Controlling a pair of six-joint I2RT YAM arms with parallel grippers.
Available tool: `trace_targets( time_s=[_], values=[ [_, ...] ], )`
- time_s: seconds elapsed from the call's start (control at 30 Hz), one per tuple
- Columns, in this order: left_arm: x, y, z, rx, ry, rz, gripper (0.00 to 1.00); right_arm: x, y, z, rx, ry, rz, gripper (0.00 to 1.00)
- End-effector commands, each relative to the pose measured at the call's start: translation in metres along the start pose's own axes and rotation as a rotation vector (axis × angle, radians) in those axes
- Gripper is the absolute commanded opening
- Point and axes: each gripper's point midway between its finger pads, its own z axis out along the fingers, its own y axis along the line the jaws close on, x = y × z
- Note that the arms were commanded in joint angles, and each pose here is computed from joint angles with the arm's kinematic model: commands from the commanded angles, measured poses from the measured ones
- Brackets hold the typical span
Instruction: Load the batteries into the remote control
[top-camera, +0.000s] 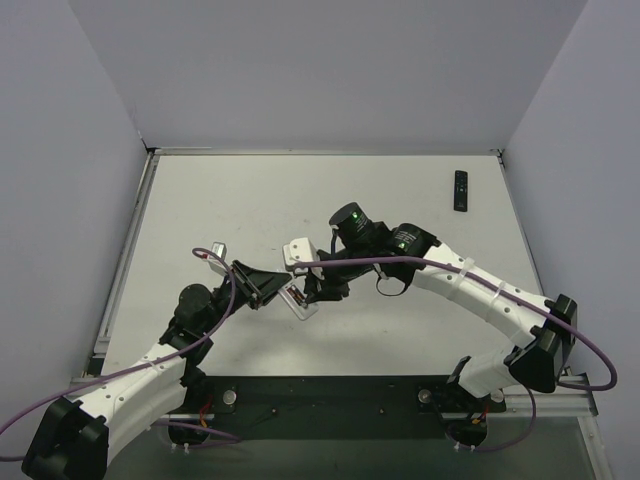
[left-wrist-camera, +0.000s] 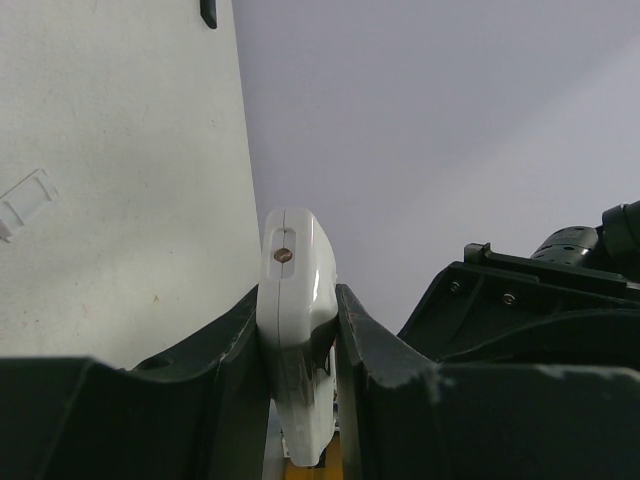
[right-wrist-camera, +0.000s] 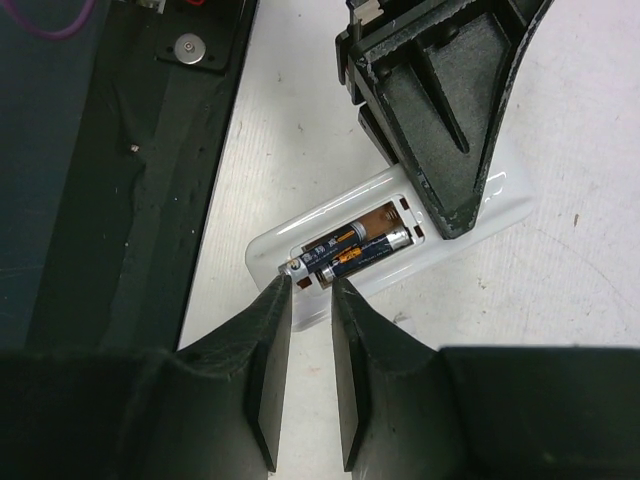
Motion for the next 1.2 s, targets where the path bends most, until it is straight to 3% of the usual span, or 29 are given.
trace_targets(
  time_s=[0.0,0.43,1.0,1.17],
  values=[
    [-0.001,-0.037,0.003,0.1,0.01,0.042,0.0,-0.002,0.011,0.007,-0.068,-0.019,-0.026,0.19],
    [-0.001,-0.043,0.004,0.109,0.015,0.042,0.0,0.007,0.014,0.017,-0.085,0.025,-0.028,0.18],
    [0.0,-0.05,0.004,0.128,0.026,0.055,0.0,0.021,0.004,0.038,-0.067,0.111,-0.009,0.0],
    [0.002,-0.056,0.003,0.143,0.036,0.065,0.0,0.025,0.003,0.046,-0.072,0.134,0.003,0.0]
  ],
)
